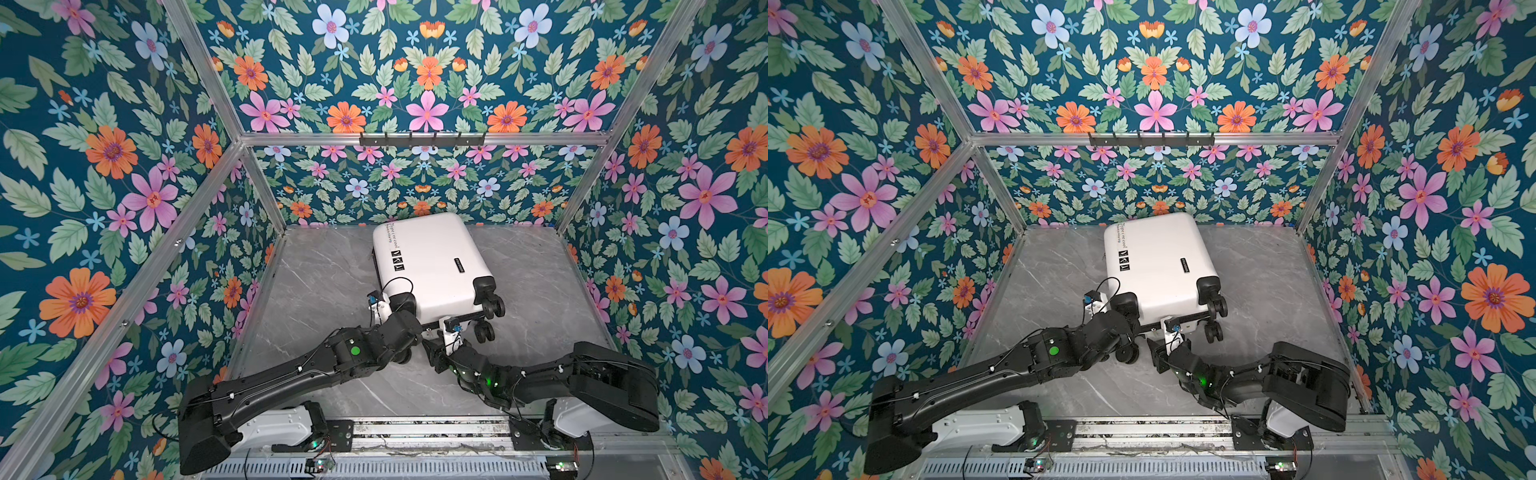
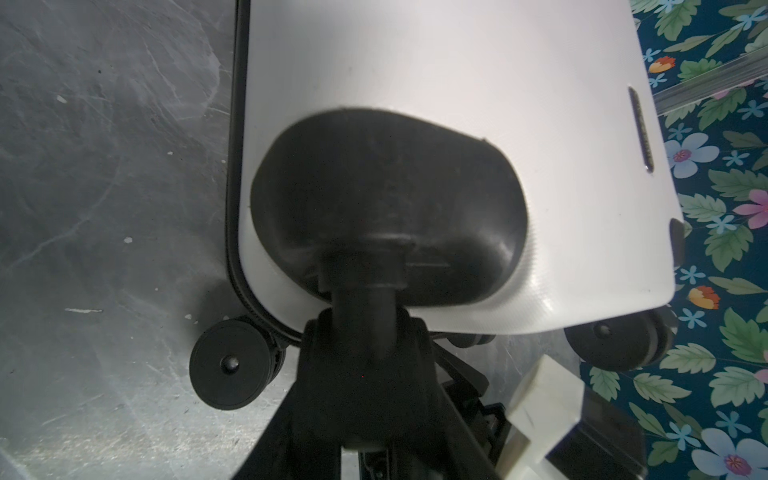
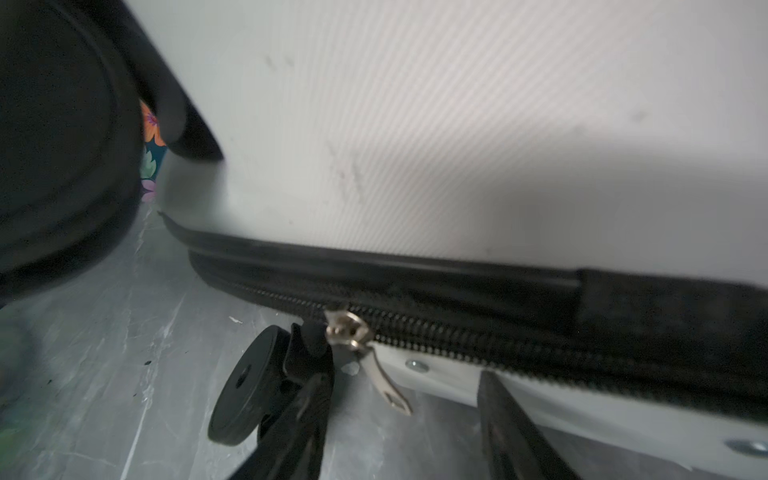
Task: Pack the luggage
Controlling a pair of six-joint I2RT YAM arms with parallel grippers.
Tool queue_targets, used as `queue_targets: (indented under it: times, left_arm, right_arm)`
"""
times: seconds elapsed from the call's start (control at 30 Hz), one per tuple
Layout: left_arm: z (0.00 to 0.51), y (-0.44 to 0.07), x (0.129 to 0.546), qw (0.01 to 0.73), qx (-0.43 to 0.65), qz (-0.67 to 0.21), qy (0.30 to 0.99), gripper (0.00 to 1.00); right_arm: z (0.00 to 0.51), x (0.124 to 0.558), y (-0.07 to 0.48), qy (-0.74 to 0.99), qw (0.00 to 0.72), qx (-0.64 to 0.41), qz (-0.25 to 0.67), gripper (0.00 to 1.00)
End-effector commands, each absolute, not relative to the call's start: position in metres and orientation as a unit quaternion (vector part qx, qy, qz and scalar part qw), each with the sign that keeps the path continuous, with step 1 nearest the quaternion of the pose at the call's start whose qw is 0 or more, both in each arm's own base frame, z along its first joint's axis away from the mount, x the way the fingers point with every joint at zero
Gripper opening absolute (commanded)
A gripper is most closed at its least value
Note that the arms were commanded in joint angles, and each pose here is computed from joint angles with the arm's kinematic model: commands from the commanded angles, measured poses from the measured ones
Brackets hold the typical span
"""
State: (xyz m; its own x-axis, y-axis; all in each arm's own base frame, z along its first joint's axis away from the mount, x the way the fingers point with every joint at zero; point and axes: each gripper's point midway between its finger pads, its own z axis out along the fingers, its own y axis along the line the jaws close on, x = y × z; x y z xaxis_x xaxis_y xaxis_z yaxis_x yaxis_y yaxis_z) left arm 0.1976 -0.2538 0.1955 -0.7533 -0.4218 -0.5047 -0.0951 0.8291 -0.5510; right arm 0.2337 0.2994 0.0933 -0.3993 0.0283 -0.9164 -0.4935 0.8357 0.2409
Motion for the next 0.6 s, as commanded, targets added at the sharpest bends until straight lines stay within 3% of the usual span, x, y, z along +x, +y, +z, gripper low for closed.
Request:
queue_targets:
  times: [0.0,0.23,0.4,0.57]
  left_arm:
    - [0.195,-0.251,0.194,0.316,-0.143,-0.255,0.903,0.00]
    - [0.193,-0.250,0.193,0.312,-0.146,-0.258,0.903,0.00]
    - [0.196,-0.250,0.193,0.314,-0.148,-0.259,0.901,0.00]
    - [0.195,-0.250,0.195,0.315,-0.150,-0.257,0.901,0.00]
  right_arm:
    - [0.116,0.246,0.305,0.773,0.567,-0.124,0.255,0.57]
    - [0.129,0.251,0.307,0.759,0.587,-0.106,0.262,0.45]
    - [0.140,0.248,0.311,0.746,0.593,-0.114,0.280,0.43]
    - [0.141,0.246,0.314,0.745,0.590,-0.124,0.285,0.34]
